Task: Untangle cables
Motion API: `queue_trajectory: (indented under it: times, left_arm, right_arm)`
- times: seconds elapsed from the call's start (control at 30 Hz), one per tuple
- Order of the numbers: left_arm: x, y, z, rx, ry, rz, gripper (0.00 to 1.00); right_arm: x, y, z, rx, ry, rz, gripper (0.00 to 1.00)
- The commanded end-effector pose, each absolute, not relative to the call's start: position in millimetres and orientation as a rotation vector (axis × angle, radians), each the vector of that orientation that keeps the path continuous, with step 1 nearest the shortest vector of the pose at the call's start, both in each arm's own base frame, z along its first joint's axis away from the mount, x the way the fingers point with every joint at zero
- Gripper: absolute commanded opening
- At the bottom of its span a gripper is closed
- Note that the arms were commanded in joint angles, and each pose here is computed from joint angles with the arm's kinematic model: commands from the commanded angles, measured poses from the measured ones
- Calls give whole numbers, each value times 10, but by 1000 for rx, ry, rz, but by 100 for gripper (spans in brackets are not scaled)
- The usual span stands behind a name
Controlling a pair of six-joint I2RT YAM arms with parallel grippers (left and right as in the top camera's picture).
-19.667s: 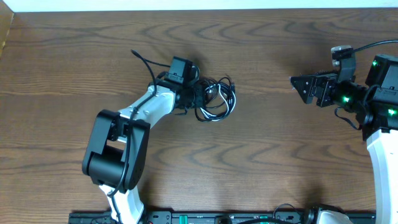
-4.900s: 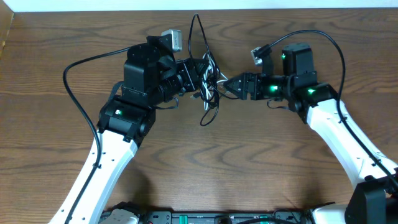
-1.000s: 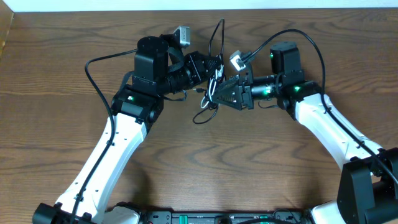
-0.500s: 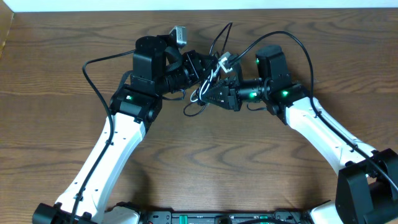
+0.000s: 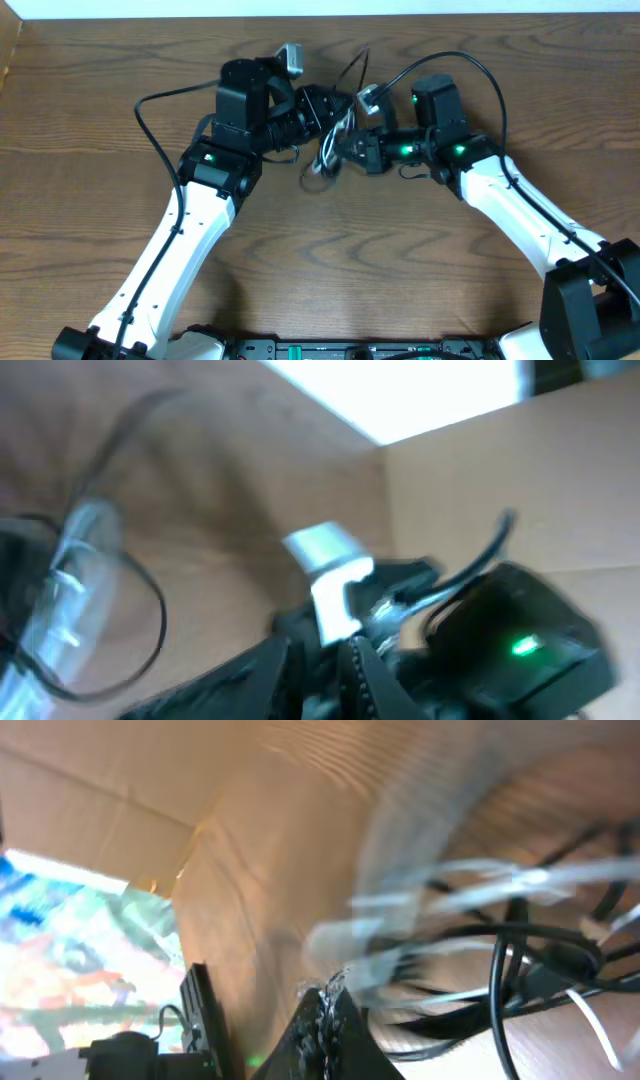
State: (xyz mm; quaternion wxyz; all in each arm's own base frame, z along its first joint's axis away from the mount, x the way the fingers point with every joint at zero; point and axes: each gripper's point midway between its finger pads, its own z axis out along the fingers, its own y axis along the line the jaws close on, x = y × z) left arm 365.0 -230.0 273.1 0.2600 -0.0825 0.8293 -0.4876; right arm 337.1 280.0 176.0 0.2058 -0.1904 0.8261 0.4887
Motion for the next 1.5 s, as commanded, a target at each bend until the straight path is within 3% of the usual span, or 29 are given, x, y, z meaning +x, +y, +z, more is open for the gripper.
queue_trajectory:
  times: [0.0,0.13,0.3,0.57,0.73,0.9,1.2,1.37,1.47]
  left_arm:
    - [3656,-2138,2593,-295,2302,-1168,23]
    - [3541,-2021,2321,-269,2415,-1033,24]
    - [3381,-1961,2031,-108,2537,-917,37]
    - [3332,-1564,1343,-147,2757,-522,47]
    - [3408,-1508,957,63,2824,-385,51]
    - [3469,-1316,643,-15,2893,-275,51]
    - [3668,-883,305,-340,2916,-225,50]
    - [3616,-960,94,-339,2977,-269,40]
    - [3582,-1004,17,-323,3001,-262,39]
  right_arm:
    - [3438,2660,1696,-408,2381,1309,1]
    - [3394,2526,1527,-327,2490,1250,1]
    - [3402,2249,1315,-190,2615,1114,1]
    - [3524,1721,1133,-12,2692,914,2]
    - [3522,1545,1072,-41,2709,844,27]
    - [3479,1465,1004,-52,2744,773,38]
    - [3478,1463,1000,-51,2746,766,41]
    - [3468,1463,996,-51,2751,766,42]
    - [3470,1465,997,-51,2750,766,43]
